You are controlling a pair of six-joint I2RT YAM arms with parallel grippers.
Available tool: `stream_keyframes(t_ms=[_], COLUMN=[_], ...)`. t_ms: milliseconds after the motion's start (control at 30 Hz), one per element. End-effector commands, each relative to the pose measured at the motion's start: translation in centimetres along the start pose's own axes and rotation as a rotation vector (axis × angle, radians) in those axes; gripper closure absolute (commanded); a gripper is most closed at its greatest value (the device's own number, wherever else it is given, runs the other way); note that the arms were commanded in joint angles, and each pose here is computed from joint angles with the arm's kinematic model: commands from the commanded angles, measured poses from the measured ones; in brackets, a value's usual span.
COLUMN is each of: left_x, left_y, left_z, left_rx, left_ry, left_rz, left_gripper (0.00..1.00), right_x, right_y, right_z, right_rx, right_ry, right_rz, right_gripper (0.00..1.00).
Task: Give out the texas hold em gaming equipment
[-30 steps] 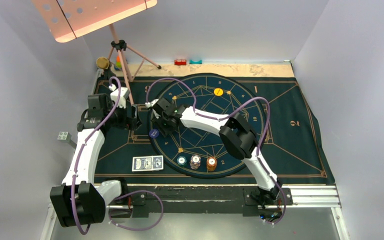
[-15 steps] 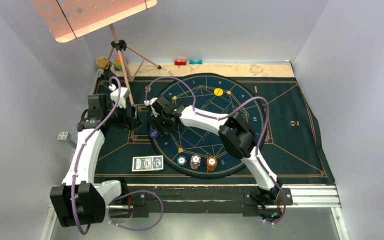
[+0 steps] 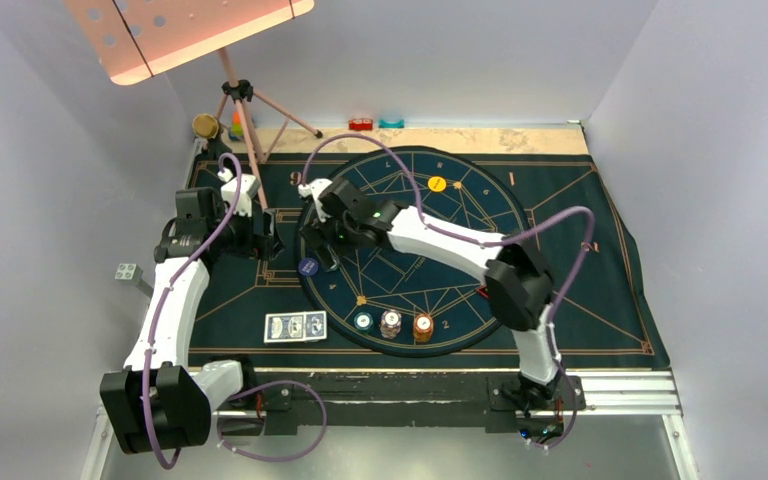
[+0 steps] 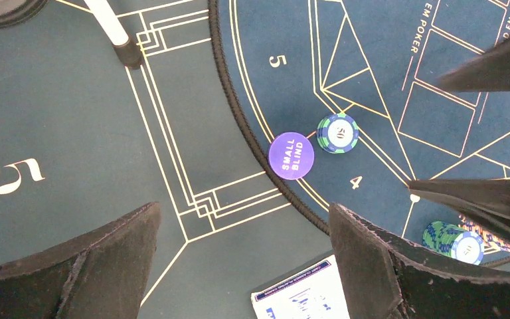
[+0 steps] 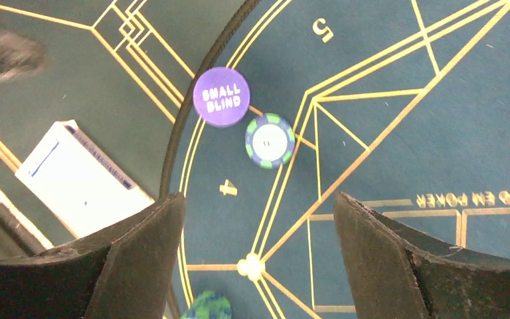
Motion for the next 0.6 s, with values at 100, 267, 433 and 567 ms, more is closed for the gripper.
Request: stream_keyframes(t_ms=[100, 267, 433, 567], left_x=[0.4, 0.4, 0.3, 0.4], left_y=[1.4, 1.3, 1.3, 1.3], left_z=[-0.4, -0.8, -0.6, -0.7], left_rx=[-0.011, -0.012, -0.012, -0.014], left_ry=[-0.021, -0.042, -0.036, -0.035], left_rz=[-0.036, -0.039, -0.036, -0.039], left_gripper=[0.00, 0.00, 0.00, 0.00], right_x=[5.7, 6.2, 6.0, 5.6], right_y=[-3.3, -6.6, -8.0, -9.4], right_z=[4.4, 7.3, 8.0, 7.7], right_rx=[0.110, 0.152, 0.149, 0.151], right_ry=[0.035, 0.066, 0.055, 0.020], right_rz=[0.011, 0.083, 0.110, 0.145], right_gripper=[0.11, 0.10, 0.11, 0.12])
Point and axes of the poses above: each gripper's point midway between its finger pads, its own x axis back along the fingers, its own z axis along the line the jaws close on, y = z × x, the point moved 1 cm from there along x, back along the fingers, and after that the axes turned 13 degrees about x, right-handed, at the moved point
